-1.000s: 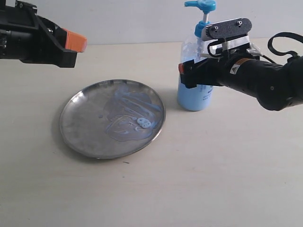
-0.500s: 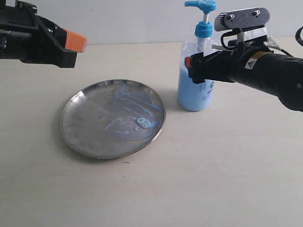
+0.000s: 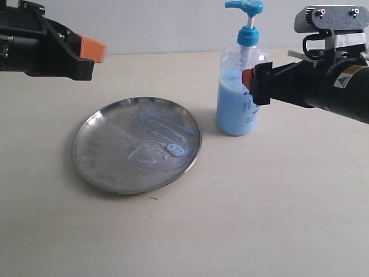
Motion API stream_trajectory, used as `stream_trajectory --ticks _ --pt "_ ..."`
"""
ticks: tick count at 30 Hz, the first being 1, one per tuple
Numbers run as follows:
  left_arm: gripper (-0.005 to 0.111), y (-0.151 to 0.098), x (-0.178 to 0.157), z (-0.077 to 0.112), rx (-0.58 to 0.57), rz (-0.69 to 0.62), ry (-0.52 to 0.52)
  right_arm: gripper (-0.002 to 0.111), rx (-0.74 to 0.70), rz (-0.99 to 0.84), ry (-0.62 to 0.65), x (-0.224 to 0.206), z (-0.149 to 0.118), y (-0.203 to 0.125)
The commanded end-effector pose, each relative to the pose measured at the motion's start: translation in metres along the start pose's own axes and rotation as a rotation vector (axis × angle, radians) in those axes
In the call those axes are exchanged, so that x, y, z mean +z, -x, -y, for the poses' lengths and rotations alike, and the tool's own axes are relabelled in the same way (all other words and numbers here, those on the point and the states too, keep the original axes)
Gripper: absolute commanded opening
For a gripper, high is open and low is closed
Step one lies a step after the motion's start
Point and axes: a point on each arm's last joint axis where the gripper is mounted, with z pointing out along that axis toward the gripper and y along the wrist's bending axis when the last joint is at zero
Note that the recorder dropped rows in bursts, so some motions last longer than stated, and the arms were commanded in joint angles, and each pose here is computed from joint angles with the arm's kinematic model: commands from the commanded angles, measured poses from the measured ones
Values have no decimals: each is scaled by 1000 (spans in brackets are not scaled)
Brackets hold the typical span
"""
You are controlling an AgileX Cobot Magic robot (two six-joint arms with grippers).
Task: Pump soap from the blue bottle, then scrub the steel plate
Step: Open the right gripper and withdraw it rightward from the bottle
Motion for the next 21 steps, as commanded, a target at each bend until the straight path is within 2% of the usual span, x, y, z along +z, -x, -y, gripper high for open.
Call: stream_trajectory --ticks 1,9,14,16,21 --pt "0 2 -2 1 -19 14 -3 93 16 11 -2 -3 1 1" --pt "0 2 -2 1 -29 18 -4 93 14 39 -2 -2 1 3" --pt "0 2 -2 1 -38 21 -6 90 82 74 -1 -2 1 7" --pt "0 2 -2 2 -42 22 -6 83 81 79 -1 -2 1 7" --pt "0 5 -6 3 -41 38 -8 56 81 77 -1 -2 1 7"
